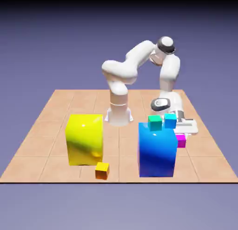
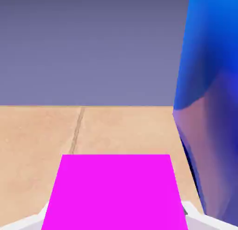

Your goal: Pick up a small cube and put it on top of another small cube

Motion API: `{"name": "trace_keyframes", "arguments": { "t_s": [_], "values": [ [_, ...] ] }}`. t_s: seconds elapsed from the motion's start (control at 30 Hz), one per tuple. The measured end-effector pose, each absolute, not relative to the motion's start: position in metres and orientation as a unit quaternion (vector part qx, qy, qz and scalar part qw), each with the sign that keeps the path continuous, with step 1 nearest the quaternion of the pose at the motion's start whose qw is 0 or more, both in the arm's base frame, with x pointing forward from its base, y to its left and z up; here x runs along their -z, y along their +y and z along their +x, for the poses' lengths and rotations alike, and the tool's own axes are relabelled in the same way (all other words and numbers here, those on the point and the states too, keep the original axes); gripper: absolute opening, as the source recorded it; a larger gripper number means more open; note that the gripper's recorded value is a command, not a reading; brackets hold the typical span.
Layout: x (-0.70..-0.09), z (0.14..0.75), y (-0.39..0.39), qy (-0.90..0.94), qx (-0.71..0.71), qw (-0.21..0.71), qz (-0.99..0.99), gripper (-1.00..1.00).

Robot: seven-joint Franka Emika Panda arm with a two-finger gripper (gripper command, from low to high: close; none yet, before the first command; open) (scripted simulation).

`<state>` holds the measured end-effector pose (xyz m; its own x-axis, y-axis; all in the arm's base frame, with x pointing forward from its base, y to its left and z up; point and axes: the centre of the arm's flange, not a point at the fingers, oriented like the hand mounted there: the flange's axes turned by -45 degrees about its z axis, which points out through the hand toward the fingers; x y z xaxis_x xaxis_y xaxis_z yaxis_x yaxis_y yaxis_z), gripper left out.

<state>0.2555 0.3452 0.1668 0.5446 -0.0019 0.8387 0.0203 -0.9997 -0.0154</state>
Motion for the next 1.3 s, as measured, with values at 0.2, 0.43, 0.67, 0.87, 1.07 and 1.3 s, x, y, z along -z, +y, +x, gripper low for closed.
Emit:
{"name": "trace_keyframes", "arguments": {
  "t_s": [0.2, 0.43, 0.67, 0.87, 1.07, 1.3],
  "values": [
    [-0.252, 0.276, 0.385, -0.006, 0.462, 0.027, -0.886, -1.0],
    [-0.347, 0.308, 0.396, -0.012, 0.416, 0.049, -0.908, -1.0],
    [-0.423, 0.35, 0.374, -0.034, 0.347, 0.082, -0.934, -1.0],
    [-0.463, 0.395, 0.336, -0.067, 0.28, 0.123, -0.95, -1.0],
    [-0.477, 0.445, 0.286, -0.111, 0.214, 0.177, -0.954, -1.0],
    [-0.462, 0.501, 0.221, -0.169, 0.15, 0.251, -0.941, -1.0]
  ]
}}
